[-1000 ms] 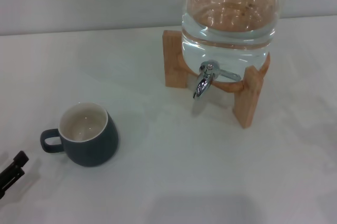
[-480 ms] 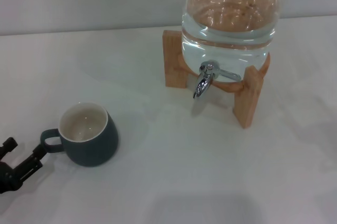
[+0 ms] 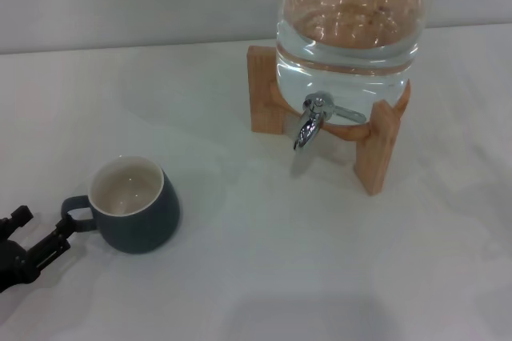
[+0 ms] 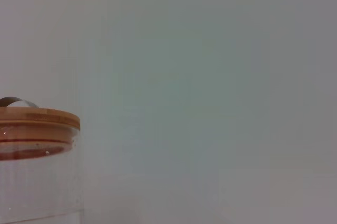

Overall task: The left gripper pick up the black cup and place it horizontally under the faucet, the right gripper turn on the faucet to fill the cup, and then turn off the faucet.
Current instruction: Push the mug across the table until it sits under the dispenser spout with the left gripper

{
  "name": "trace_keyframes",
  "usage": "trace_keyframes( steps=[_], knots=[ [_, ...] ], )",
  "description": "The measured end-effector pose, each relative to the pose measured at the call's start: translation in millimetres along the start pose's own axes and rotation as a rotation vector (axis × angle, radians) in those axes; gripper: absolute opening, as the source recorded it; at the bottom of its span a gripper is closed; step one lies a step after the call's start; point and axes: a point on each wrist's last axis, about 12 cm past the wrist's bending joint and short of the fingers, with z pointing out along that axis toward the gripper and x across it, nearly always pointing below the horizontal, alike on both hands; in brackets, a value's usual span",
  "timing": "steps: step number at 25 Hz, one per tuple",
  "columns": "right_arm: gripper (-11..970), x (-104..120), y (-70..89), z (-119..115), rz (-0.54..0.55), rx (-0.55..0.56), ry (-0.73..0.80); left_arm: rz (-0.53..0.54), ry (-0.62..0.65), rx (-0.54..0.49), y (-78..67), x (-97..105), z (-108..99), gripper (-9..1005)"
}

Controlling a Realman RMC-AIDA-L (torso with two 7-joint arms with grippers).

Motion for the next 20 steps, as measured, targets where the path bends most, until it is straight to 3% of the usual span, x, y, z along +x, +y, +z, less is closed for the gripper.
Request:
trace_keyframes(
  steps=[20],
  knots=[
    [858,-2.2,-3.5,3.9,-0.008,-0.004,-0.004,-0.004,0.020,-0.014,5.8,-10.0,20.3,842]
  ],
)
